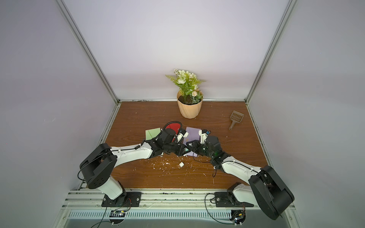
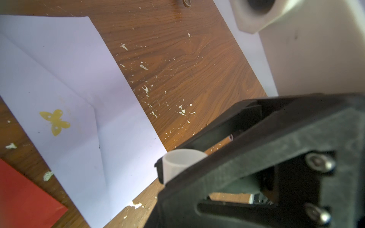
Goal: Seal the envelope with a glue stick
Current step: Screw the glue stick.
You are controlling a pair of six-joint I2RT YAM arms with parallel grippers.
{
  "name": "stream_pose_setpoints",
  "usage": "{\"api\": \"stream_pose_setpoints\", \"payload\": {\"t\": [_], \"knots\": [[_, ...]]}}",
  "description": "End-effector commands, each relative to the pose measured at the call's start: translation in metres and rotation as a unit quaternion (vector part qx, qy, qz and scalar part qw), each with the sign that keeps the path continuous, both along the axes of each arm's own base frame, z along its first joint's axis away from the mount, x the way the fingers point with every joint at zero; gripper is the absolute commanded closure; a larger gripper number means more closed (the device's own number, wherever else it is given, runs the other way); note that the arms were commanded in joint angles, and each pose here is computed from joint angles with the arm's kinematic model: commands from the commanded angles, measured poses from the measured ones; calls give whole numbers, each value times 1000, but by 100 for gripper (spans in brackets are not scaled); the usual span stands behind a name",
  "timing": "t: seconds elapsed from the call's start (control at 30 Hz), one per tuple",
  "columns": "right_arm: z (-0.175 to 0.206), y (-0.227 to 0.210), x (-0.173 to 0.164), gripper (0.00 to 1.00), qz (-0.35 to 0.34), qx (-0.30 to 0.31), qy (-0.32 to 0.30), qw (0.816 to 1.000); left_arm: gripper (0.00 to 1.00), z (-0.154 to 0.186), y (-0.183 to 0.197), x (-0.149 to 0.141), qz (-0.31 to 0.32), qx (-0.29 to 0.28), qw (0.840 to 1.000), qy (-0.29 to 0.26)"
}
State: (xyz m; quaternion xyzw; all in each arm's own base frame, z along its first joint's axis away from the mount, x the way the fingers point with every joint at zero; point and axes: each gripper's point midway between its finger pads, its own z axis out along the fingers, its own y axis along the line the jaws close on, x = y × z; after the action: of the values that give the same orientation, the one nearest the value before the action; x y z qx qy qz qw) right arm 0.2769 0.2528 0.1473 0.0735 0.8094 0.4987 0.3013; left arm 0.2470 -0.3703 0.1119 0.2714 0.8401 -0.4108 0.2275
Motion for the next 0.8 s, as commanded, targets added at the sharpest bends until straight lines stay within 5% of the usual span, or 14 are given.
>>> {"api": "stream_pose_setpoints", "payload": {"t": [0.0,0.07,0.37,0.77], "knots": [[36,7,7,100,4,29,-49,998,78,7,-5,-5,-13,-12,1000,-5],[38,7,7,96,5,30,-56,998,84,8,-5,-5,-11,-12,1000,-7],[51,-4,13,49,-3,35,-79,996,92,14,-2,-4,-7,-18,1000,-16],[36,-4,18,45,17,23,-39,999,93,15,-1,-7,-8,-19,1000,-18]]}}
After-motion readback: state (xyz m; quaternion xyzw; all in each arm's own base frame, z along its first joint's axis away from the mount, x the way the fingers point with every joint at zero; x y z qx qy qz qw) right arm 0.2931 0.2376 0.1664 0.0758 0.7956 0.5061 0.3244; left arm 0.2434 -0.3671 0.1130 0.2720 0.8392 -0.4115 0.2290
